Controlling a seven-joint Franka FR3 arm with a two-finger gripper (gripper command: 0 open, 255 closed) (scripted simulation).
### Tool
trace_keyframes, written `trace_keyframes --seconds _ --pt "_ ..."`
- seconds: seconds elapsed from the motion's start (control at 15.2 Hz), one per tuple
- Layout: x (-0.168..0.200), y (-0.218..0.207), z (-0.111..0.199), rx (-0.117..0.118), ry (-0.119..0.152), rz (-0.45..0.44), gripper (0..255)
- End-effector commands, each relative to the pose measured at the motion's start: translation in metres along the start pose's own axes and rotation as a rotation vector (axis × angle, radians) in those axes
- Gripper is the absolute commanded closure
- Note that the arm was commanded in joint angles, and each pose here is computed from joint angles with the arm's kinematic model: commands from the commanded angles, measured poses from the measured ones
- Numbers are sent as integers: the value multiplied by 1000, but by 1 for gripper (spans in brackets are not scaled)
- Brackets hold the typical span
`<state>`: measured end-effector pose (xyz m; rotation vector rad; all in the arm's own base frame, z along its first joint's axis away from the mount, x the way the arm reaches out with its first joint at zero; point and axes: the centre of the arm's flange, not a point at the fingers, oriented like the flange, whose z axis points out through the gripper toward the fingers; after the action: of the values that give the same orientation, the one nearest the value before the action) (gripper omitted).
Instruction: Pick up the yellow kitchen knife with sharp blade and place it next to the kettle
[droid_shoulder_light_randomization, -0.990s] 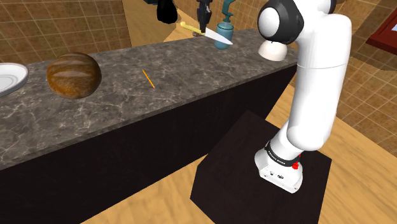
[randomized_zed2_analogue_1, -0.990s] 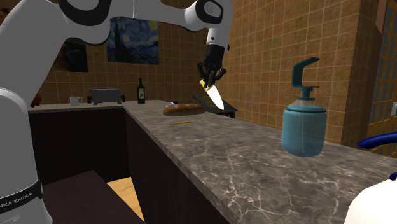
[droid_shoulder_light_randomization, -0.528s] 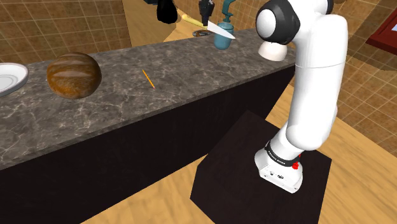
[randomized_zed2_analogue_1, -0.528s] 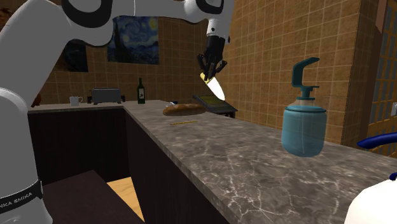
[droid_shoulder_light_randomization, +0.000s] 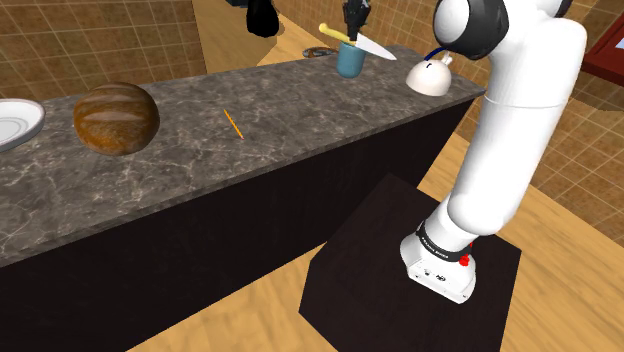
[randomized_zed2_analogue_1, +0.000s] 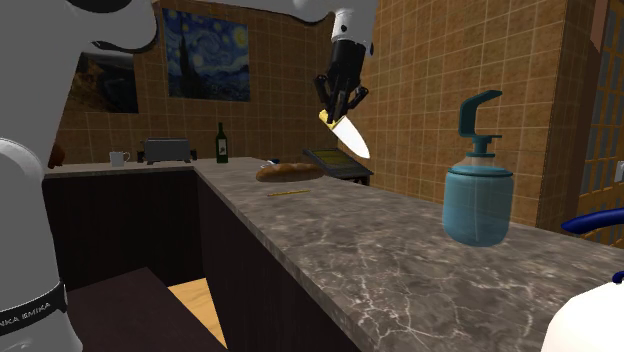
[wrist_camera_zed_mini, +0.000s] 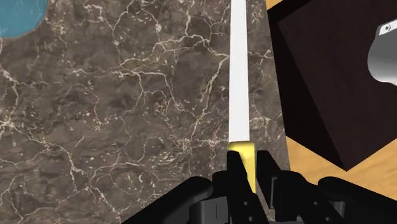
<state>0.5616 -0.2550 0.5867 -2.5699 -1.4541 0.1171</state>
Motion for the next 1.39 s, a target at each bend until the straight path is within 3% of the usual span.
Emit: trace_keyframes --seconds 0.0,1.32 --pt "-27 -7 2 0 0 -2 255" --pt "-285 -60 7 0 0 -2 255"
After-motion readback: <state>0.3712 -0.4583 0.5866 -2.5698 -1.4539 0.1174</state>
